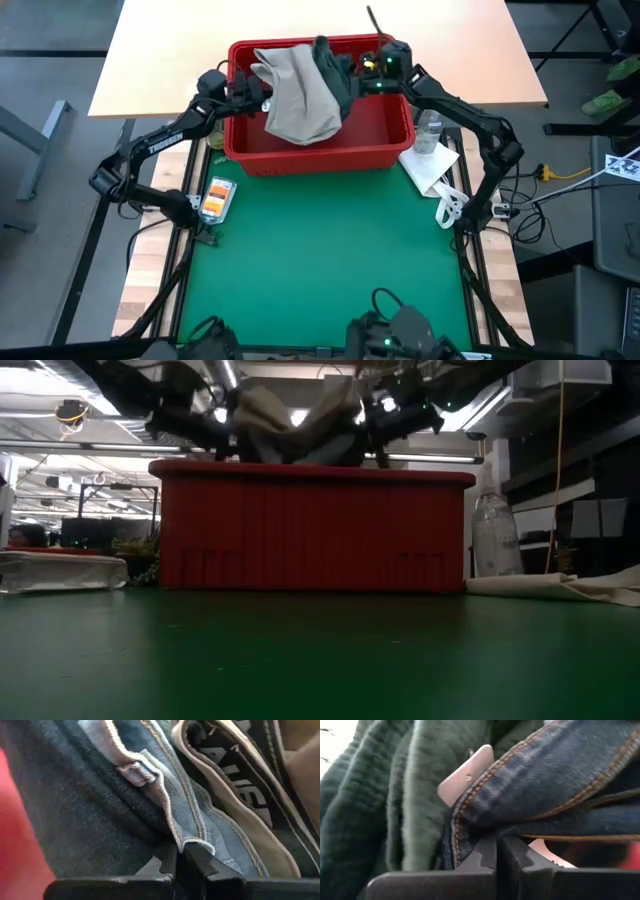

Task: Fold laundry
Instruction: Put the stack of colored folded clothes into the red laundry bin

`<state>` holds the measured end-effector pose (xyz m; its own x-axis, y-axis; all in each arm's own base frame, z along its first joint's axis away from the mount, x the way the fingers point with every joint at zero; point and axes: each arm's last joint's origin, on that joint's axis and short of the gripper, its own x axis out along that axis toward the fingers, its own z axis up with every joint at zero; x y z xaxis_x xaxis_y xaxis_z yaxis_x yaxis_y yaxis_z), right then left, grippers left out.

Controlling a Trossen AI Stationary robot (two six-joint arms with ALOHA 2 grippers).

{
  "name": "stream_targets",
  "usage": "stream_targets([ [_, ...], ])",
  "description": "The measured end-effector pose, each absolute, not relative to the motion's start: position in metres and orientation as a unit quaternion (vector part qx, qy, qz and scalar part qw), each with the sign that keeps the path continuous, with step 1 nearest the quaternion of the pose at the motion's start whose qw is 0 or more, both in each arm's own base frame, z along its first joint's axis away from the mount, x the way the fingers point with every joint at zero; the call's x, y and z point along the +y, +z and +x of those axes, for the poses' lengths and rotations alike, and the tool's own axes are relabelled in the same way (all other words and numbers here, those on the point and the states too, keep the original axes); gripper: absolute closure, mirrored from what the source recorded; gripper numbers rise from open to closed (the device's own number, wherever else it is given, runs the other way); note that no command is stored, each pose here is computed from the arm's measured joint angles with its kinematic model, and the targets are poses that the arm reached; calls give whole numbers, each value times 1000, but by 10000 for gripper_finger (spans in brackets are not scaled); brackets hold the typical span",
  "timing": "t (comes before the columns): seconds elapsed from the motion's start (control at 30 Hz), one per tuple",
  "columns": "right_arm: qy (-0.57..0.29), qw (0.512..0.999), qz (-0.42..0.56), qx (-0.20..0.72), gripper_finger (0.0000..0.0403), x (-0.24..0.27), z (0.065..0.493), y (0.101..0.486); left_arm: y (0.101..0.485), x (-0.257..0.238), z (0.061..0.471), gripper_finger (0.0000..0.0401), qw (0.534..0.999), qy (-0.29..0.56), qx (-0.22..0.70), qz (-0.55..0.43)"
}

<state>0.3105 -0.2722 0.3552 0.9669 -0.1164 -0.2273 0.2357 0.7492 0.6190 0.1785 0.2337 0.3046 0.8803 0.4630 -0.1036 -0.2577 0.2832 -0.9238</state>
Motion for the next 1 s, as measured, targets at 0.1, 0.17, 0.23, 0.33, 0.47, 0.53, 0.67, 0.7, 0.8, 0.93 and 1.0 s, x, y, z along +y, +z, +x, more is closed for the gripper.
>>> stream_targets([
  [0.1,-126,919,354,122,401,-282,304,341,290,245,181,396,788,238,-74,-563],
  [0.17,-143,916,348,137,401,-287,299,336,279,251,184,396,784,245,-62,-567],
  [0.23,-154,915,342,149,401,-291,294,332,266,258,188,396,781,253,-48,-569],
  [0.33,-166,910,340,168,401,-298,290,322,246,267,193,396,773,266,-27,-575],
  [0.47,-189,901,335,201,401,-303,291,307,228,277,196,396,764,277,-16,-582],
  [0.53,-190,898,330,222,401,-306,293,296,224,281,194,396,762,283,-15,-582],
  [0.67,-201,885,334,255,401,-314,297,271,222,285,191,396,774,300,-10,-557],
  [0.7,-207,881,336,262,401,-316,298,266,222,286,189,396,775,308,-10,-552],
  [0.8,-220,873,339,272,401,-321,297,256,221,290,184,396,775,327,-14,-540],
  [0.93,-232,871,327,284,395,-325,296,249,220,292,181,393,780,352,-16,-517],
  [1.0,-251,870,310,289,383,-326,295,249,220,293,179,386,779,361,-18,-513],
])
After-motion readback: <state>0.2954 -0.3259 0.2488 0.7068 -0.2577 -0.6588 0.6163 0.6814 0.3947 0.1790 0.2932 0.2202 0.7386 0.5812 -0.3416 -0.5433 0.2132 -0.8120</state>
